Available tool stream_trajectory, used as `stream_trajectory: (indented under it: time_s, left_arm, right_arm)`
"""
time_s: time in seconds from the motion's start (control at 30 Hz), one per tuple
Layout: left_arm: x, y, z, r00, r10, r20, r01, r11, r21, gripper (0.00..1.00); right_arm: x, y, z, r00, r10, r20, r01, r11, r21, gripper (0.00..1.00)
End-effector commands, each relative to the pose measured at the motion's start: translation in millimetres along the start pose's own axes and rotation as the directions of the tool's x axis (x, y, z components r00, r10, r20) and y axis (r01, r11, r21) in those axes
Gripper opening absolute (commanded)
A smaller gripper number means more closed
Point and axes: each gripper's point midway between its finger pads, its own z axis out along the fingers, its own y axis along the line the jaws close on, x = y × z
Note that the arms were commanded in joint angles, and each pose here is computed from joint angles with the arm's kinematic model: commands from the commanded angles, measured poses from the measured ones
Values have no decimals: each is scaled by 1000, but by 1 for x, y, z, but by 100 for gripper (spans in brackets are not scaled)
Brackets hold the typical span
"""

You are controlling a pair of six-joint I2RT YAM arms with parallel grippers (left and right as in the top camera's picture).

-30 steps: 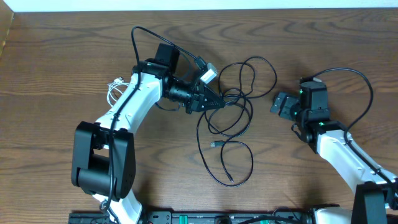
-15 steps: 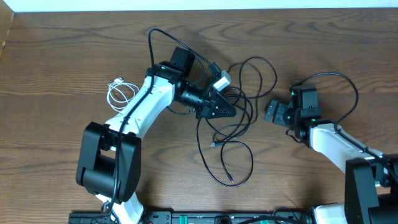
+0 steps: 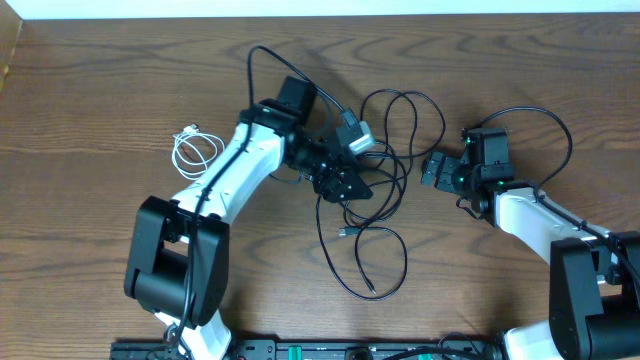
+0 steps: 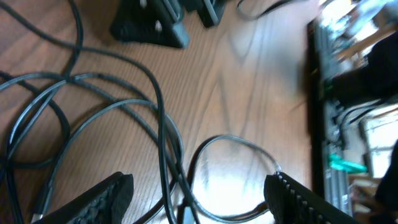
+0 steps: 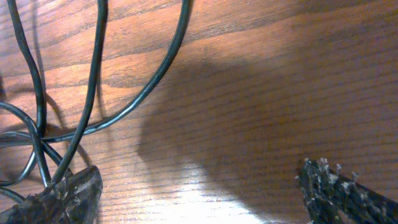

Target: Untangle cables

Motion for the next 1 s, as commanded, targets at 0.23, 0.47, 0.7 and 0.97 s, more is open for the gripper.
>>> stream_trajectory:
  time_s: [0.23,0.47,0.7,0.97]
  left_arm:
    - [26,5,39,935,136,-329,-209,958,-198,73]
    - [40,21,67,887,155,-434,-281,929,-242,80]
    - [39,27,70,880,167,-444,-307,915,-264,57]
    - [23,20,60,889,195,-414,-329,900,-285,21]
  right_arm:
    - [57,-16,17,983,53,-178,-49,998,25,99]
    - [57,-16,17,983,52,-178,-49,999,25,99]
    - [57,-16,17,983,52,-178,-49,999,25,99]
    - [57,-16,17,983,52,-178,-48,999,26,99]
